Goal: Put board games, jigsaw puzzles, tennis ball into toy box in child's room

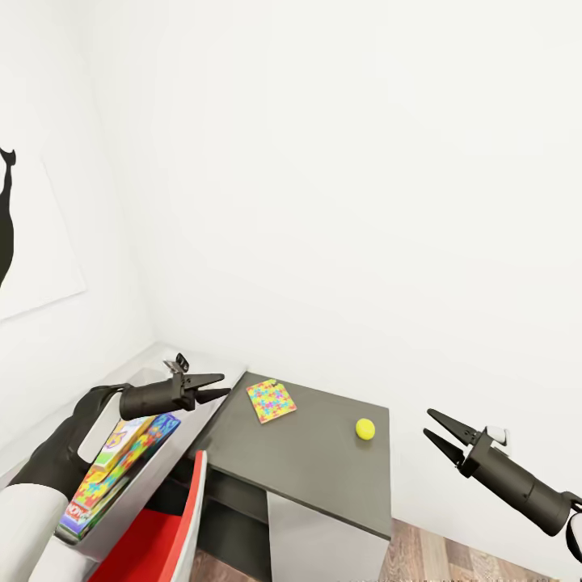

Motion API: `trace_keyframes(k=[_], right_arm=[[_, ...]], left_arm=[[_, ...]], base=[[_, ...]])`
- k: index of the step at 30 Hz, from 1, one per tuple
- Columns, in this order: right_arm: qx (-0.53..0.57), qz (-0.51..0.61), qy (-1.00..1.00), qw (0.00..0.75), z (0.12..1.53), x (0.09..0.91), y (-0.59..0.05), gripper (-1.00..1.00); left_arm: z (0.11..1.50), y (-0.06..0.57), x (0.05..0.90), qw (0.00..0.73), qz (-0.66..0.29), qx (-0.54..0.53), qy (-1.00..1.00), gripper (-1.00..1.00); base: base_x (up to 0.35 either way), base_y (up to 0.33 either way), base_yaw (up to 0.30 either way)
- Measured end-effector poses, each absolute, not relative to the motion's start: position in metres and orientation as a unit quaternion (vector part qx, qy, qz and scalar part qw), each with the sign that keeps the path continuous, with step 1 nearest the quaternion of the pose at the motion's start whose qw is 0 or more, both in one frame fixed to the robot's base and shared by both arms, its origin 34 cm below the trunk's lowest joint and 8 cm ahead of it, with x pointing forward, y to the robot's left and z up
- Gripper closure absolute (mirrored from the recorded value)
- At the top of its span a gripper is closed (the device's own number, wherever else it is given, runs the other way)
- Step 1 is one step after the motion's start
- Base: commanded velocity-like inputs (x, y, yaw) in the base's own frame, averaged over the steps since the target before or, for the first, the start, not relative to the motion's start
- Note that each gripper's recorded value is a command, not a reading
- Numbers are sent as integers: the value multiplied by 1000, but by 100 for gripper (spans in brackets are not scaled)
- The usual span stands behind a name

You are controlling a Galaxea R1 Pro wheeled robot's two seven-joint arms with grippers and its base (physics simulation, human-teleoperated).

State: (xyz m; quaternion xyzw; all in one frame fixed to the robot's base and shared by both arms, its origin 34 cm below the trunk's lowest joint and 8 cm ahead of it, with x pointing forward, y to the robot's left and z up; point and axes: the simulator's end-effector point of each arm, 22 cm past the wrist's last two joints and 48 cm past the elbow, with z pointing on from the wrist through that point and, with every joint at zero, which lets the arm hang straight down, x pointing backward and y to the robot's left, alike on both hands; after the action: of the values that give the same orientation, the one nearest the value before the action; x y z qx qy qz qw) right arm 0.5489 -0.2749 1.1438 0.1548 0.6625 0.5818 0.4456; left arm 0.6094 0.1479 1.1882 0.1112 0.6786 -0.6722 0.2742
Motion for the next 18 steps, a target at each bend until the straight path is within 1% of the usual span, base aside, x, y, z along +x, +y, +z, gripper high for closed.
trace_keyframes(k=[18], right_arm=[[158, 580, 659, 452, 1147, 548, -281, -100]], left_arm=[[1183, 138, 603, 261, -670, 122, 684, -100]], base=[[0, 0, -277]])
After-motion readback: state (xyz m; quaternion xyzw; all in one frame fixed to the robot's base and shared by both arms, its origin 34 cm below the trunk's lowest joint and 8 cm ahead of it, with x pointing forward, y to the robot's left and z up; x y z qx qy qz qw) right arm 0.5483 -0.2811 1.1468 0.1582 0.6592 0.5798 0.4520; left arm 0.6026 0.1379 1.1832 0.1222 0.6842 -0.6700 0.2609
